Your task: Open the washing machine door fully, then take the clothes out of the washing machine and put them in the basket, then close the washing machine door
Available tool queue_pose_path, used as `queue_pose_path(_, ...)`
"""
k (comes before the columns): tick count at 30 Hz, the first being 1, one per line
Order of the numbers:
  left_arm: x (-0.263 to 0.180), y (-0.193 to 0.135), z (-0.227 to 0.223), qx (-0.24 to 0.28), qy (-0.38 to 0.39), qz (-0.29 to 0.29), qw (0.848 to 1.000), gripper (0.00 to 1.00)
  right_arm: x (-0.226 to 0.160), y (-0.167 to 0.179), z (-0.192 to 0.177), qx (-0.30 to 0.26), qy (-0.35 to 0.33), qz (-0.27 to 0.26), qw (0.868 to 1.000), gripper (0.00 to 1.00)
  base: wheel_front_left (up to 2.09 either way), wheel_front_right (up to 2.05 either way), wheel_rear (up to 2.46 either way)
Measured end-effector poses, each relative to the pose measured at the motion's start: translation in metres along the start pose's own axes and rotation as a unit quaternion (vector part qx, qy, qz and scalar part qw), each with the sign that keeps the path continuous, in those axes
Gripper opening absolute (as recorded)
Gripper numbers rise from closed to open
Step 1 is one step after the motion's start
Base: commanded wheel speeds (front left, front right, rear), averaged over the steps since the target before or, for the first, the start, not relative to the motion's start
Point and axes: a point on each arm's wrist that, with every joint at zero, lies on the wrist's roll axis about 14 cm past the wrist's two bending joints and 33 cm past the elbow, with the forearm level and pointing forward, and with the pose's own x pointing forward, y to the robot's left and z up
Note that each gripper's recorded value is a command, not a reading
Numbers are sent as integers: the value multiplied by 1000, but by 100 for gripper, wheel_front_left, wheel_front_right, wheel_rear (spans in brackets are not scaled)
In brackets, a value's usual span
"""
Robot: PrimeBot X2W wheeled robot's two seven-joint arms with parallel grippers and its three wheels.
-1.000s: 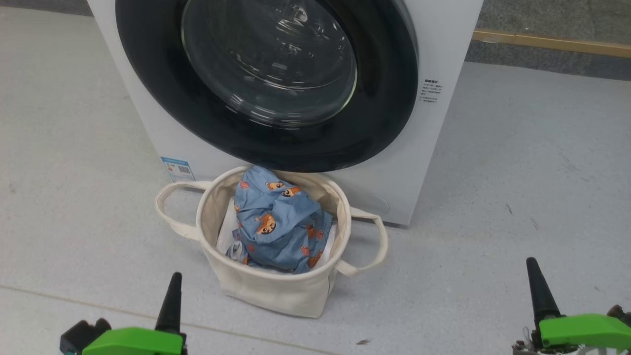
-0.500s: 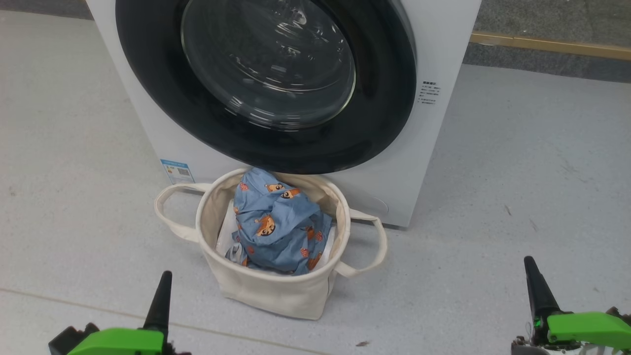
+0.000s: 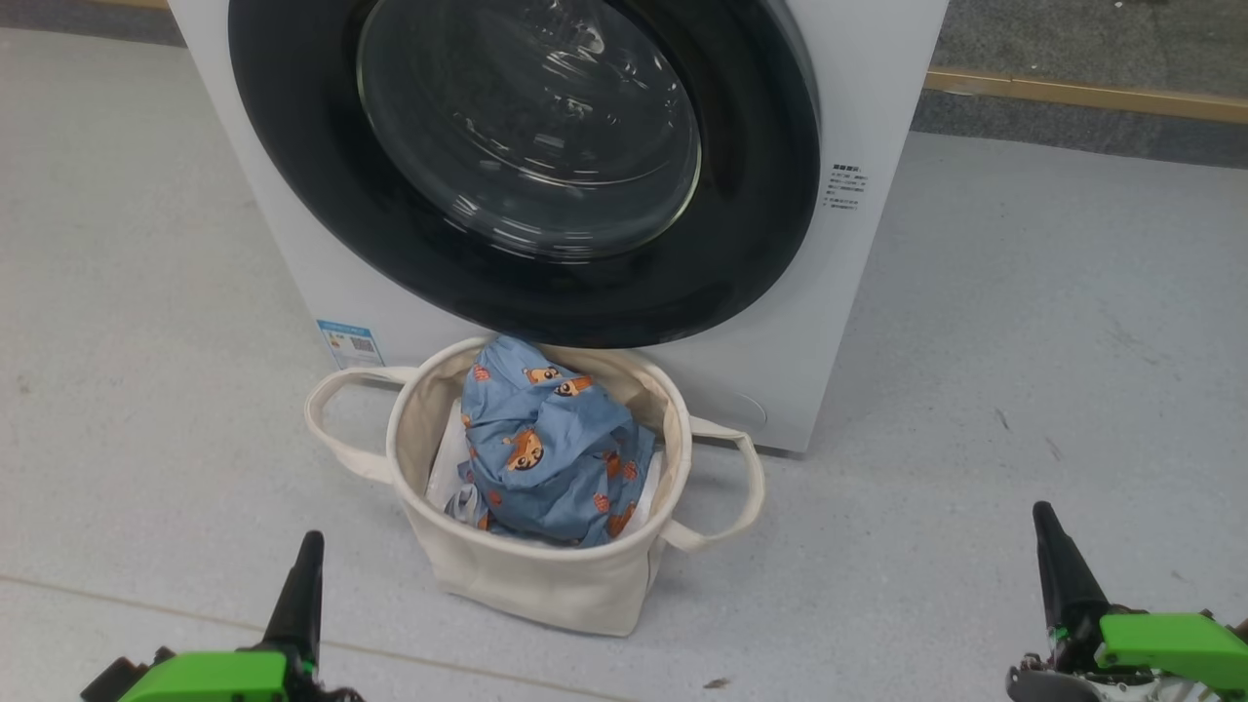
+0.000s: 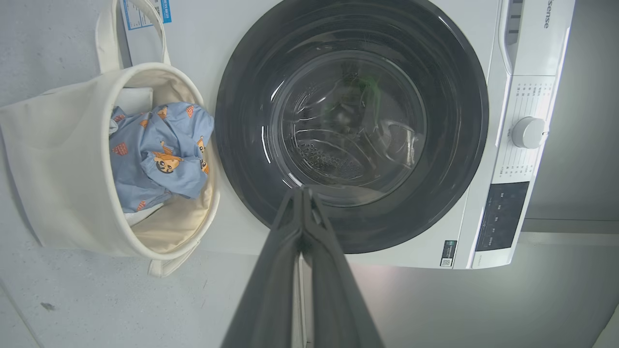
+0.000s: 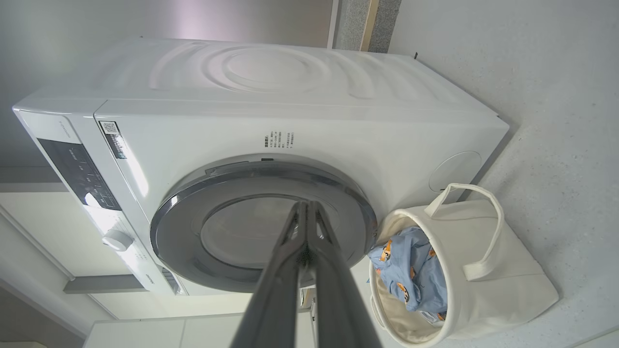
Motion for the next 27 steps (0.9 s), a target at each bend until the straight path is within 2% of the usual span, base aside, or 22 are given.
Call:
queue_pose_path(9, 0, -5, 7, -47, -6, -12, 999, 0, 3, 5, -1, 45, 8, 9, 999, 0, 0, 0, 0)
queue_pose_path(27, 0, -5, 8, -48, -6, -14, 999, 0, 3, 4, 1, 45, 6, 8, 999, 0, 0, 0, 0)
